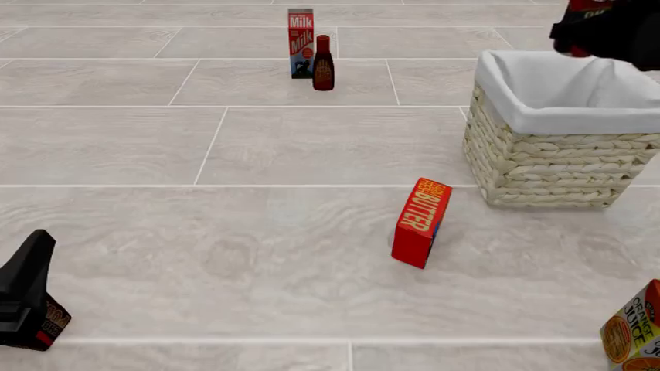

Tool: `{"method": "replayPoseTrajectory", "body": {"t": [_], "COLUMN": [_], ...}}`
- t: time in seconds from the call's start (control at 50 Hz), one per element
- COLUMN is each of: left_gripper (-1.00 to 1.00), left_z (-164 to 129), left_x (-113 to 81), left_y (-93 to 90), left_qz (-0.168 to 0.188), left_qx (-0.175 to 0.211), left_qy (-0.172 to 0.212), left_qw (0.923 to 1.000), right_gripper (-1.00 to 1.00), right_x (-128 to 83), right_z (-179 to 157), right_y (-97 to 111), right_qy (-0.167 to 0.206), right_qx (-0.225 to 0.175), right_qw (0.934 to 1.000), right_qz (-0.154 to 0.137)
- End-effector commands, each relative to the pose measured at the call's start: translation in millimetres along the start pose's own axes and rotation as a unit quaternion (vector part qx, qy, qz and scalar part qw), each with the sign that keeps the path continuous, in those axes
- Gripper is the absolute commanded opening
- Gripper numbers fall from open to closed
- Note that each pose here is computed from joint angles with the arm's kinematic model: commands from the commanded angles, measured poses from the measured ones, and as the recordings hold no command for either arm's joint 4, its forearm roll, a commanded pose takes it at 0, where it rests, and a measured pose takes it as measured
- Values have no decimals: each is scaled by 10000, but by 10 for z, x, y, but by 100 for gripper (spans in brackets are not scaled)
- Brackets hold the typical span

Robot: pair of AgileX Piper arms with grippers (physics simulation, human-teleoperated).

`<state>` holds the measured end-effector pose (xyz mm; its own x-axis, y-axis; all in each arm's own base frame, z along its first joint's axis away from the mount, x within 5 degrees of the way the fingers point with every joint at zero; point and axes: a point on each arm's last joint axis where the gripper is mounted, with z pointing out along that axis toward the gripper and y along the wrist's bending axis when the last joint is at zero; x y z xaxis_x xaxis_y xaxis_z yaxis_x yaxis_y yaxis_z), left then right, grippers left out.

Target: Pick the tomato sauce and place it in the basket.

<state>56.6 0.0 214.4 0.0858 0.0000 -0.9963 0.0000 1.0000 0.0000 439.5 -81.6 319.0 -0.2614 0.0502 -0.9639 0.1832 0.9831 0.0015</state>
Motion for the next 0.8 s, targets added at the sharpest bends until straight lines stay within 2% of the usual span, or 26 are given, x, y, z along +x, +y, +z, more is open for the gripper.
{"method": "replayPoseTrajectory", "body": {"t": [0.02,0.8], "left_gripper": [100,100], "left_z": [0,0], "left_x": [0,0], "left_y": [0,0], "left_qz": [0,0], "left_qx": [0,0], "left_qy": [0,0], "left_qw": [10000,10000], "right_gripper": [-100,-100], "right_x": [35,160], "right_z": [49,25], "right_y": [20,68], "right_qy": [39,112], "right_qx": [-21,-72], "right_qw": [9999,9997], "right_qz": [162,195]}}
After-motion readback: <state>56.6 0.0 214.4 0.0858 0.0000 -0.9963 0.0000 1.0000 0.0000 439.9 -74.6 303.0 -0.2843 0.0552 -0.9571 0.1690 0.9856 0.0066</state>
